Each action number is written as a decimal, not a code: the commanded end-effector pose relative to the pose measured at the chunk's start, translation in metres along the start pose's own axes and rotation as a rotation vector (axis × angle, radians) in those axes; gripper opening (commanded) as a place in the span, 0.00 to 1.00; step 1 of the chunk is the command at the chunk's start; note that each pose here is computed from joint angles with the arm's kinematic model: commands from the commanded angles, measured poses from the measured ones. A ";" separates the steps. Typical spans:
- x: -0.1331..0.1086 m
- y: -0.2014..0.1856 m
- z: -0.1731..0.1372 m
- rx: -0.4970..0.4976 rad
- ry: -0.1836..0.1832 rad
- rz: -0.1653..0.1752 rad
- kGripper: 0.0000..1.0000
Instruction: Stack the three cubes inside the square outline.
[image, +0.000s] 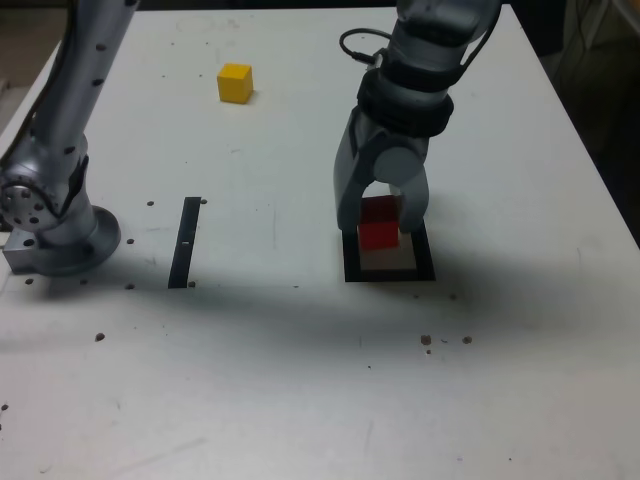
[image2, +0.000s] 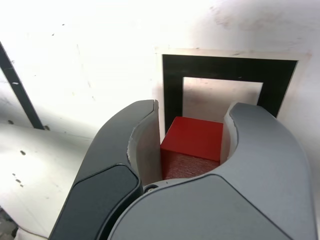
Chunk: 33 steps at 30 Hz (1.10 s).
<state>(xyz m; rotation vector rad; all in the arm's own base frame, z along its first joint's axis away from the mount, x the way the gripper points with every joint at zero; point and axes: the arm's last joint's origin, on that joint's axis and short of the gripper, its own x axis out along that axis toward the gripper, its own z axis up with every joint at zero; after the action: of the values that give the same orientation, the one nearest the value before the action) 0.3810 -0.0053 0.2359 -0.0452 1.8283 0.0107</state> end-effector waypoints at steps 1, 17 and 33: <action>0.003 0.000 0.004 0.001 0.002 0.004 0.30; 0.011 0.004 0.009 -0.003 0.013 0.028 0.31; 0.021 0.007 0.012 0.011 0.029 0.018 0.96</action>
<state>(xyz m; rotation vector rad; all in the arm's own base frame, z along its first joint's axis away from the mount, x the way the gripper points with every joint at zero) 0.3868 0.0001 0.2155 -0.0177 1.8500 0.0147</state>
